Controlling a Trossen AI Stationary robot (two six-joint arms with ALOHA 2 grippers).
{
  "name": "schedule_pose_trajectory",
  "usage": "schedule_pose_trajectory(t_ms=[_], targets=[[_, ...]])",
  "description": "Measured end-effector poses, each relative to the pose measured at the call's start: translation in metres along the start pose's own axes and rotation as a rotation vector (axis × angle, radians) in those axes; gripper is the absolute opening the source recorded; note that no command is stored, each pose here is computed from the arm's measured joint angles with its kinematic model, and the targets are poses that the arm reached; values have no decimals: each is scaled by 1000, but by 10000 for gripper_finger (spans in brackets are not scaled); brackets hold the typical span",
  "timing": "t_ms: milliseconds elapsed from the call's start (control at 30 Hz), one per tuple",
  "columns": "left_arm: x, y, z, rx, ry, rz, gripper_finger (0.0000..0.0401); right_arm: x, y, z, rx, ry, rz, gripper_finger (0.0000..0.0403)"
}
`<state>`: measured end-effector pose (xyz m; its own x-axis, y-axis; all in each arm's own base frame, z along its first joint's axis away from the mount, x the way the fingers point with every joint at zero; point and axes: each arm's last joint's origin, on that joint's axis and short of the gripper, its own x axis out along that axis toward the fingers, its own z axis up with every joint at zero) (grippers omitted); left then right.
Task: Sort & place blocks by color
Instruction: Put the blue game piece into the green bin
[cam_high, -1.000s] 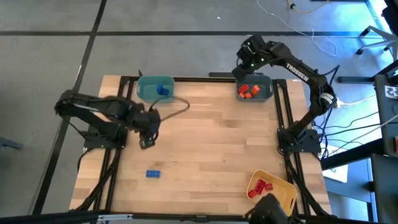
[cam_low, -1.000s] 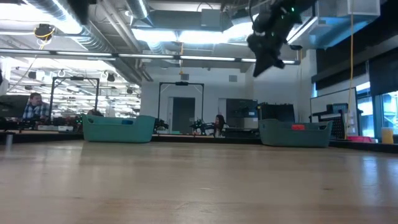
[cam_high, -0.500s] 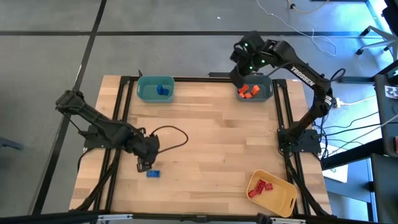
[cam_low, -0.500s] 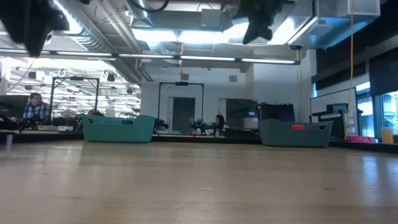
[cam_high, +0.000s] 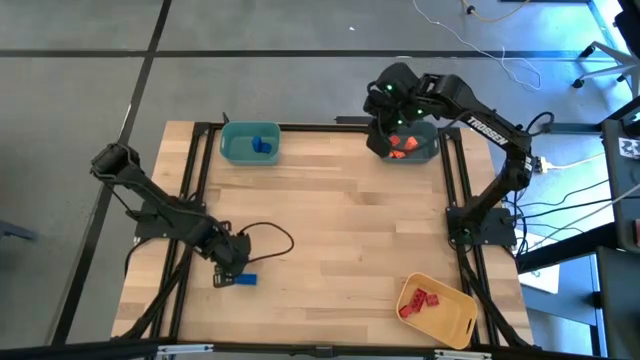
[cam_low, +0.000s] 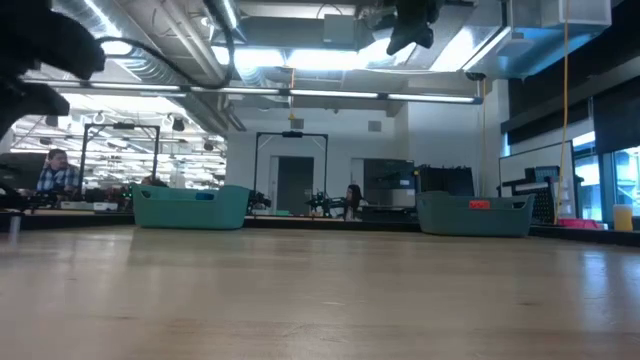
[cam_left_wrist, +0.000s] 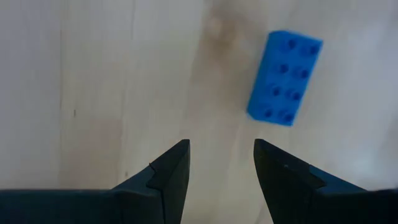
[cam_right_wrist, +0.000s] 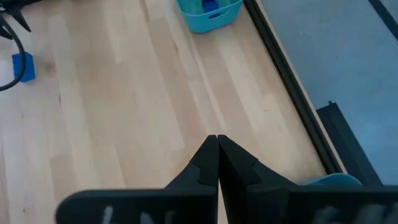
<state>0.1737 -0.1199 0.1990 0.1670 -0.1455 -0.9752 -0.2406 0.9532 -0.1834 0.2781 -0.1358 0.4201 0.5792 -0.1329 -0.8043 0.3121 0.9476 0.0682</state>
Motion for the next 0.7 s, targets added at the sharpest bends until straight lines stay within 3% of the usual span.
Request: schedule_pose_trajectory(t_ms=[367,600,700], targets=[[4,16,12,-133,40,-30,170,1,3,0,-10,1,-14,2],[3,-5,19,121,-109,-174,170,1,3,0,-9,1,-14,2],[6,-12,17,163,-123,-182,170,1,3,0,-9,1,-14,1]])
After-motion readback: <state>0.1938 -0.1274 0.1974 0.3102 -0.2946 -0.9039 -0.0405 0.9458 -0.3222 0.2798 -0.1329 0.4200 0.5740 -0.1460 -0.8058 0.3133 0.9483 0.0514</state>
